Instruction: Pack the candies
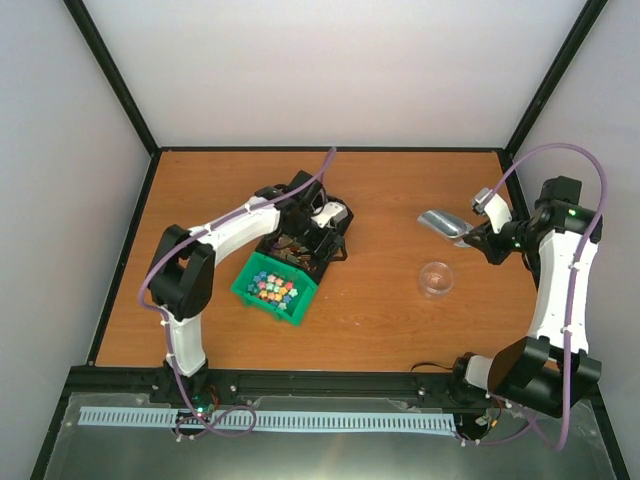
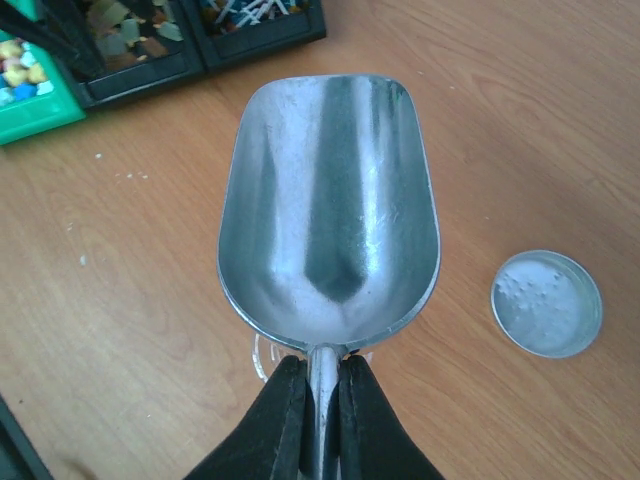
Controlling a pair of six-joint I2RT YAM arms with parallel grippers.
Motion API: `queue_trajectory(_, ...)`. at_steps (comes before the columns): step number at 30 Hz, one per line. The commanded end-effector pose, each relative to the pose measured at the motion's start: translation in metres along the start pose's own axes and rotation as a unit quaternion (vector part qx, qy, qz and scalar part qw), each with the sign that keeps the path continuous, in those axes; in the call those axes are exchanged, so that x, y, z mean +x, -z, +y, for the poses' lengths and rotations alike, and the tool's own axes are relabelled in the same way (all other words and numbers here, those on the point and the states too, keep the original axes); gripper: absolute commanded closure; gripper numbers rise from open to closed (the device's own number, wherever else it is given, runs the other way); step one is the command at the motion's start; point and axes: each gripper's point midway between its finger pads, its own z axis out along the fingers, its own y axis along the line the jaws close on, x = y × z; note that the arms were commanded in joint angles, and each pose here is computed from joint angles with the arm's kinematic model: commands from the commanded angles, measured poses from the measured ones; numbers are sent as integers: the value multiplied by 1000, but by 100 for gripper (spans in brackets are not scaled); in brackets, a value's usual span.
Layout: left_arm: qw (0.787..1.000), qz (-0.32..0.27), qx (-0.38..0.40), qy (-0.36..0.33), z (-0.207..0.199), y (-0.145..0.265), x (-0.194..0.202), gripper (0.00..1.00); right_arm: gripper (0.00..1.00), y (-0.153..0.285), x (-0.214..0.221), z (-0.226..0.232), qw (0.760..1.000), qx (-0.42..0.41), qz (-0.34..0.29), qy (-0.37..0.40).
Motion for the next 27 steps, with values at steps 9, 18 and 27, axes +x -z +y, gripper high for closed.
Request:
queue_trajectory(9, 994, -88, -66, -1, 59, 117, -17, 1, 97, -1, -33, 40, 997, -64, -32, 43)
queue_trajectory(18, 985, -94, -89, 115, 142, 155, 41, 10, 97, -41, -65, 102, 988, -110, 5, 106)
queue_trajectory(27, 989, -75, -83, 100, 126, 144, 94, 18, 97, -96, -76, 164, 974, -156, 56, 154)
